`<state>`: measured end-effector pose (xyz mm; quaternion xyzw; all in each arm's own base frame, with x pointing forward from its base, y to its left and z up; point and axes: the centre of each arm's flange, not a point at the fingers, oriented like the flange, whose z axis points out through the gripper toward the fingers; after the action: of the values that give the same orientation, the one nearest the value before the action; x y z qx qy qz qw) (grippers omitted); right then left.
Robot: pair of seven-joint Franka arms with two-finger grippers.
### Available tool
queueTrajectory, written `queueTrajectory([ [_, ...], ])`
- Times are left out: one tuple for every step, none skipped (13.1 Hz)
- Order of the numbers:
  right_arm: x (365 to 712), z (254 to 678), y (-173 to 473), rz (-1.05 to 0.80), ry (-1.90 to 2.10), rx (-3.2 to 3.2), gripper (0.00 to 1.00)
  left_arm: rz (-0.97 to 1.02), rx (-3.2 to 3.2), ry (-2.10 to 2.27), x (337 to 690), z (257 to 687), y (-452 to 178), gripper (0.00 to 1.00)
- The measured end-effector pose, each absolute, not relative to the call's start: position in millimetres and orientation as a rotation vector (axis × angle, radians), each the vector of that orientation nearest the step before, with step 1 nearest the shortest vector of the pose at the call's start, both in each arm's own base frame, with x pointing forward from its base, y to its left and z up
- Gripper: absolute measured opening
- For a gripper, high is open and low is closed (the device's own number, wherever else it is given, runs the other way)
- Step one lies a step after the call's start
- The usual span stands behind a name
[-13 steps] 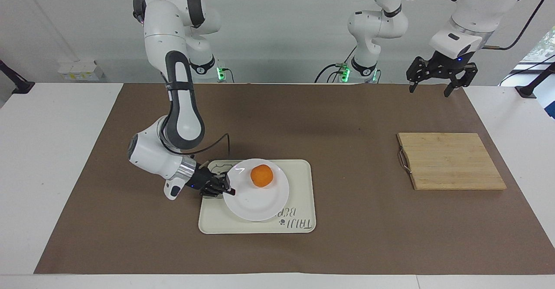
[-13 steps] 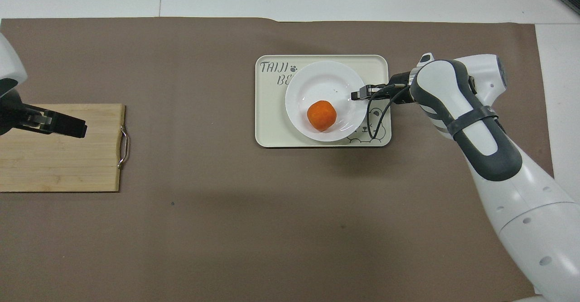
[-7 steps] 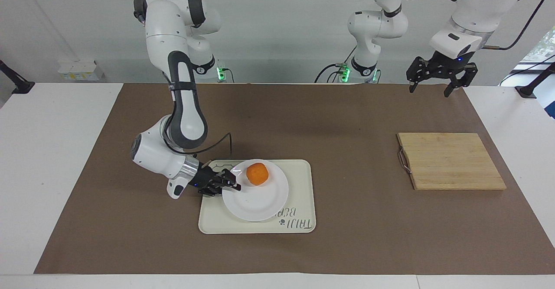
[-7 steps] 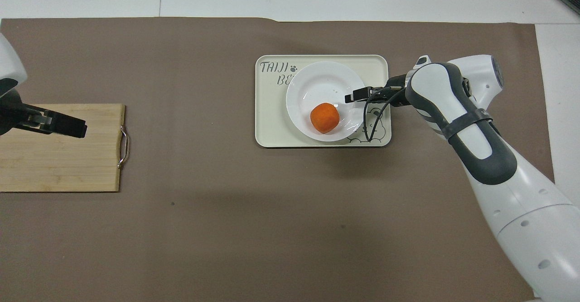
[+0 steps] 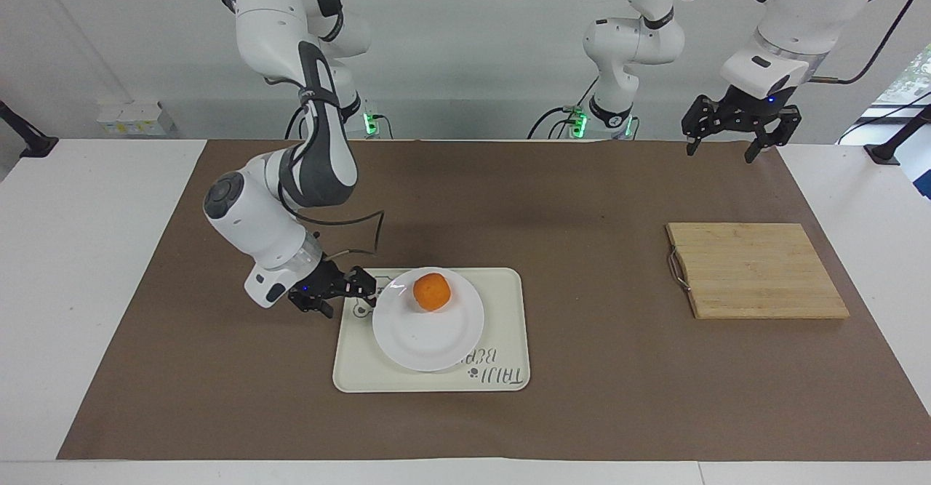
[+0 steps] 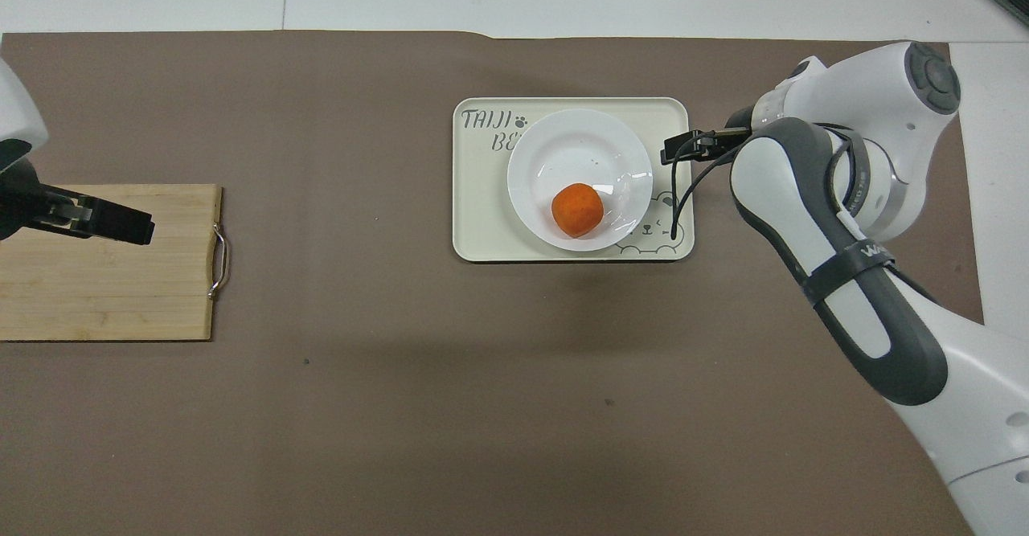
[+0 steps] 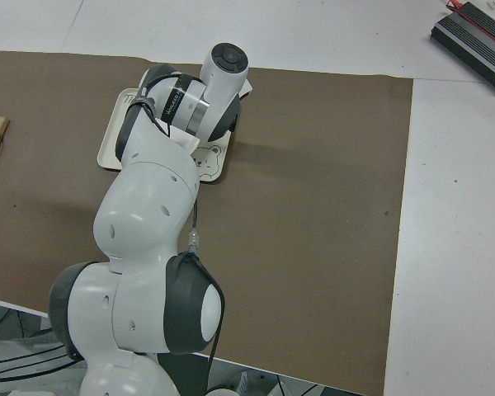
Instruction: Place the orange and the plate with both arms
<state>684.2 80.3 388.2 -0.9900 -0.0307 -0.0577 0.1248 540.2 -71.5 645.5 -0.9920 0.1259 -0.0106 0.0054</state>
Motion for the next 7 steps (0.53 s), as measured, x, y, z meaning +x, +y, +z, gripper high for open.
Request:
queueTrajectory([
  [679.2,405.7,74.4,-0.160,-0.097,-2.941,1.00,-0.033,-3.106,0.394,540.2,645.5,-71.5,1.00],
  [672.0,423.8,66.0,-0.134,-0.084,-2.985,1.00,-0.033,-3.106,0.394,540.2,645.5,-71.5,1.00],
  [664.6,438.5,57.5,-0.099,-0.038,-3.013,1.00,-0.033,-3.106,0.394,540.2,645.5,-71.5,1.00],
  [657.1,450.8,49.6,-0.060,0.040,-3.032,1.00,-0.033,-3.106,0.394,540.2,645.5,-71.5,1.00],
  [651.1,460.0,44.3,-0.029,0.128,-3.036,1.00,-0.033,-3.106,0.394,540.2,645.5,-71.5,1.00],
  [645.7,467.0,40.4,0.002,0.205,-3.038,1.00,-0.033,-3.106,0.394,540.2,645.5,-71.5,1.00],
  [640.4,473.2,37.7,0.029,0.253,-3.051,1.00,-0.033,-3.106,0.394,540.2,645.5,-71.5,1.00],
])
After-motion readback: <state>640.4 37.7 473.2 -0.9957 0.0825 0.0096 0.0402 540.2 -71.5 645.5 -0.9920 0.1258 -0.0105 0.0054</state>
